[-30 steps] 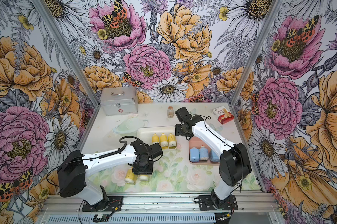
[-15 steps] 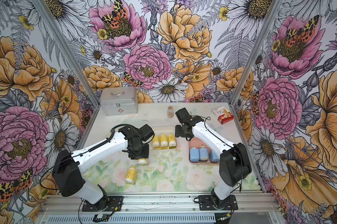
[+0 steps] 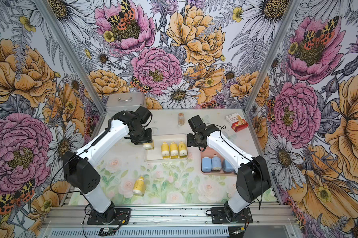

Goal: Place the pencil sharpeners by color into the storage box
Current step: Pick up the pencil sharpener from the center of the board, then place the pencil sharpener in the storage box.

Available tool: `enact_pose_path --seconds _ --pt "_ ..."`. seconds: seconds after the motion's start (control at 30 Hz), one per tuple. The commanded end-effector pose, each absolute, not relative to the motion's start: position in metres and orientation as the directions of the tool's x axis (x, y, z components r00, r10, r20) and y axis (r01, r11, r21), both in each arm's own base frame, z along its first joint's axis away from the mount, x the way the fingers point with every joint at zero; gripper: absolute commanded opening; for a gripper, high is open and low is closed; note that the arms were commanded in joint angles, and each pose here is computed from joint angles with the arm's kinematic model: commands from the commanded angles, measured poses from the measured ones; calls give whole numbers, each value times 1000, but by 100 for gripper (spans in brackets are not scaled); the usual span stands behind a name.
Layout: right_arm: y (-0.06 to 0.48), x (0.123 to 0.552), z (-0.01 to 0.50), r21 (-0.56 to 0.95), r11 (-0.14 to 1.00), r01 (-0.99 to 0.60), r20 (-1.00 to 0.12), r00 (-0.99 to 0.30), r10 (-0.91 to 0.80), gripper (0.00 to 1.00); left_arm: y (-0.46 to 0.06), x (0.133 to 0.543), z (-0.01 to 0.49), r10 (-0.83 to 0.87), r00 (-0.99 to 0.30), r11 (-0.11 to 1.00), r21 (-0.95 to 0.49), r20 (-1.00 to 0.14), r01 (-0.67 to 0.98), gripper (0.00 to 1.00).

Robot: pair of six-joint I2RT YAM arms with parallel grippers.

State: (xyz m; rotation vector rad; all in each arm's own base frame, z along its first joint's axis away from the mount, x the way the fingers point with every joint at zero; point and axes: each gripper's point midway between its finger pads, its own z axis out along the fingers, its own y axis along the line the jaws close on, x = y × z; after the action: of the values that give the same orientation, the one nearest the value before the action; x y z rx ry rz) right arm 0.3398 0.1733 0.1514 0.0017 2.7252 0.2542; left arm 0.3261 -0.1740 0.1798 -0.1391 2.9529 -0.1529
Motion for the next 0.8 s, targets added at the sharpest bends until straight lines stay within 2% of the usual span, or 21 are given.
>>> enact_pose_path --seconds 0.0,0.03,0.27,0.77 --pt "172 340 163 198 979 -45 -425 -904 44 64 -183 332 178 -44 -986 992 -125 -160 -24 46" --pt "172 339 163 198 979 -46 -425 -904 43 64 -186 336 164 -38 -991 994 -106 -127 -25 46" --pt "171 337 160 193 980 -43 -422 -905 44 64 -191 339 139 -32 -996 998 -63 -81 -27 46" --pt "170 336 154 186 981 -46 -411 -911 35 65 -204 339 111 -24 -999 1000 -17 -37 -24 46"
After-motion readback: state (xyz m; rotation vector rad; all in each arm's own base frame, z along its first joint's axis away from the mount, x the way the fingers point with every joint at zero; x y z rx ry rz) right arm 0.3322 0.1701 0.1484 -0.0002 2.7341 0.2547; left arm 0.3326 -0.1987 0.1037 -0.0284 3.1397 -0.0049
